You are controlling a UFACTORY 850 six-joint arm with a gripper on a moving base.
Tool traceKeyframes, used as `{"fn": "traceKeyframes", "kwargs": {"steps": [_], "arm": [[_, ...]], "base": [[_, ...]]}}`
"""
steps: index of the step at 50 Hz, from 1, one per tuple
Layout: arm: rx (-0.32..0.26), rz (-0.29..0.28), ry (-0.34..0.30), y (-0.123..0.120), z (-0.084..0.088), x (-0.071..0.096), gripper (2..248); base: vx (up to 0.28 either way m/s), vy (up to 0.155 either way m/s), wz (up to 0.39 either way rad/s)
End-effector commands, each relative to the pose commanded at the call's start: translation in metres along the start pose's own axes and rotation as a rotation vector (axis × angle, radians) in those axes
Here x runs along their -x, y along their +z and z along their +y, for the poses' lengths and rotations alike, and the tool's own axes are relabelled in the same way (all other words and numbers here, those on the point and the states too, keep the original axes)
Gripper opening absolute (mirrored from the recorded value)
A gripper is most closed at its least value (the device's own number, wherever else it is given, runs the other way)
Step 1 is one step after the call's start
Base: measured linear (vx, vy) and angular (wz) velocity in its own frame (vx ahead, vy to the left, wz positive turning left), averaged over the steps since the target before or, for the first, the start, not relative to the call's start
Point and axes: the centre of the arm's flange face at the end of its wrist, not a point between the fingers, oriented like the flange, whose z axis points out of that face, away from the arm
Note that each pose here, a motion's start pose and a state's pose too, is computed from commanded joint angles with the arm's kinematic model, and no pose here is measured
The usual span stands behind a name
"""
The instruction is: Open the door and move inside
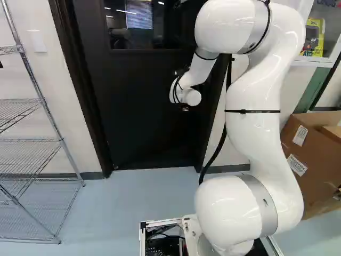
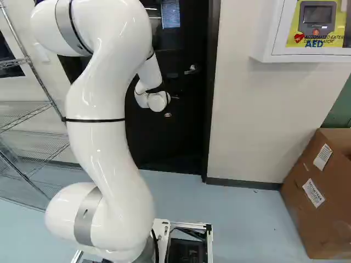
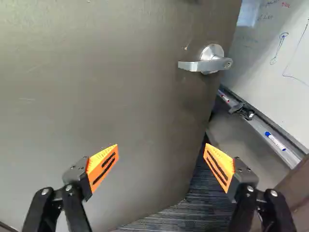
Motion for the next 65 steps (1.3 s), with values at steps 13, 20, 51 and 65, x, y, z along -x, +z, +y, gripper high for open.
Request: {"fn": "traceKeyframes", "kwargs": {"steps": [13, 20, 51, 65], "arm": [[0.0, -0.015, 0.0, -0.027, 0.0, 0.002, 247], [0.0, -0.022, 0.0, -0.041, 0.0, 0.003, 247], [0.001, -0.049, 0.001, -0.104, 0.0, 0.011, 247], [0.002, -0.057, 0.001, -0.133, 0.0, 0.016, 247]], "base": [[0.0, 0.0, 0.0], [0.0, 0.0, 0.0], [0.0, 0.0, 0.0], [0.0, 0.0, 0.0]]}}
